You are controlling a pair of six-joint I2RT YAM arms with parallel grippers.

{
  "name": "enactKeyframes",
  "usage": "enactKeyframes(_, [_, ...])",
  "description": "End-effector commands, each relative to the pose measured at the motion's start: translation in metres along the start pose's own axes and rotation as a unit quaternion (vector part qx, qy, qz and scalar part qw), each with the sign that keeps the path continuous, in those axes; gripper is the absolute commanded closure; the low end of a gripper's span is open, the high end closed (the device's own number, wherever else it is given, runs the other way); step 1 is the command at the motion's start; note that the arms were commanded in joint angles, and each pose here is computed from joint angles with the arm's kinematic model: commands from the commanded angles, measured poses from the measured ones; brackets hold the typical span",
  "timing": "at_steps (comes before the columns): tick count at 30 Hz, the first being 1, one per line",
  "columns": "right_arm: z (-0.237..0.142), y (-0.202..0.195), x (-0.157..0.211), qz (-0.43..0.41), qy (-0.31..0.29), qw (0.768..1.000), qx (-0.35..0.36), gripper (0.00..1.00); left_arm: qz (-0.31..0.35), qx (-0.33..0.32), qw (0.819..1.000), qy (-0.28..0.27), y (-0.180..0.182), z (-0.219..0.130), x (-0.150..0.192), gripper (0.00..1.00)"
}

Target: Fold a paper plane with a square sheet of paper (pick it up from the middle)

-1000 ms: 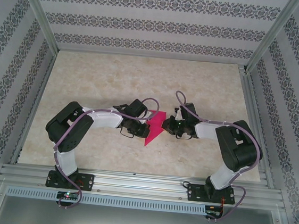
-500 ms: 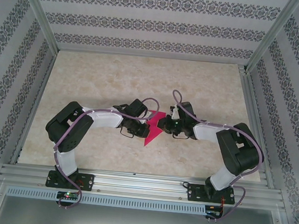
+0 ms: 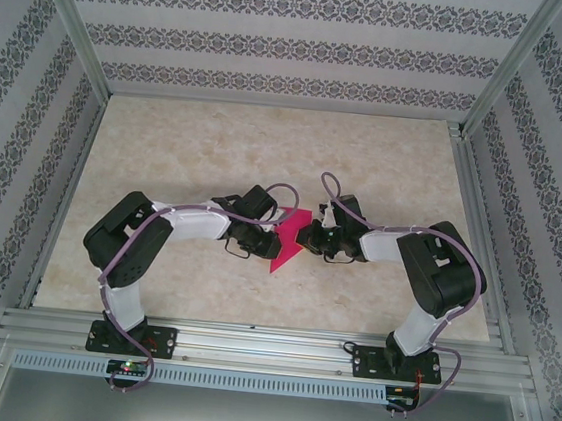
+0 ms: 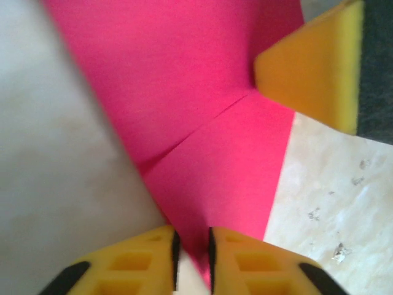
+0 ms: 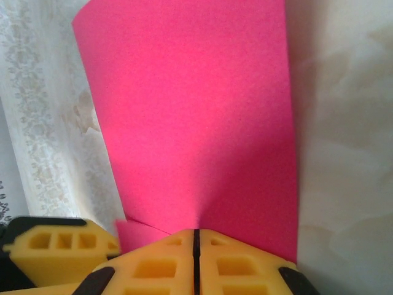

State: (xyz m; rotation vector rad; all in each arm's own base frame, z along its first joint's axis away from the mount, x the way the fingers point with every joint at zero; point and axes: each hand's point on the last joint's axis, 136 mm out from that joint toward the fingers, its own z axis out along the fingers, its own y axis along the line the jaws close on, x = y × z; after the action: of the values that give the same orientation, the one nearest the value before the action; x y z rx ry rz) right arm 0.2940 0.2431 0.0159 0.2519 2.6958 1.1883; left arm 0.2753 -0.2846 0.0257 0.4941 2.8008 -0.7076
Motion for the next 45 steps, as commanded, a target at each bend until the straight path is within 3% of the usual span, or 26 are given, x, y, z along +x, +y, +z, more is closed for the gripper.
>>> enactKeyframes(1, [0.006,-0.034,0.015,0.015,0.015,0.999,0.046,0.90,-0.010,-0.070,0.997,-0.040,0.015,-0.035,-0.015,0.66])
enactKeyframes(5, [0.005,-0.033,0.013,0.013,0.013,0.998,0.052,0.90,-0.033,-0.109,0.990,-0.081,0.024,-0.062,-0.019,0.63])
enactKeyframes(8, [0.004,-0.034,0.013,0.015,0.013,0.998,0.056,0.90,-0.039,-0.038,0.994,-0.099,0.000,-0.070,-0.018,0.65])
enactKeyframes(12, [0.004,-0.035,0.012,0.015,0.012,0.998,0.060,0.90,-0.039,0.087,0.992,-0.078,-0.044,-0.066,-0.011,0.71])
enactKeyframes(20, [0.001,-0.038,0.012,0.011,0.010,0.997,0.073,0.90,-0.036,0.157,0.987,-0.020,-0.081,-0.031,-0.004,0.77])
enactKeyframes(30, [0.000,-0.044,0.014,0.010,0.012,0.996,0.087,0.90,-0.080,0.122,0.989,0.015,-0.053,0.007,0.007,0.83])
enactKeyframes(45, [-0.002,-0.052,0.015,0.004,0.018,0.993,0.114,0.90,-0.132,0.066,0.986,0.083,-0.011,0.018,0.059,0.83])
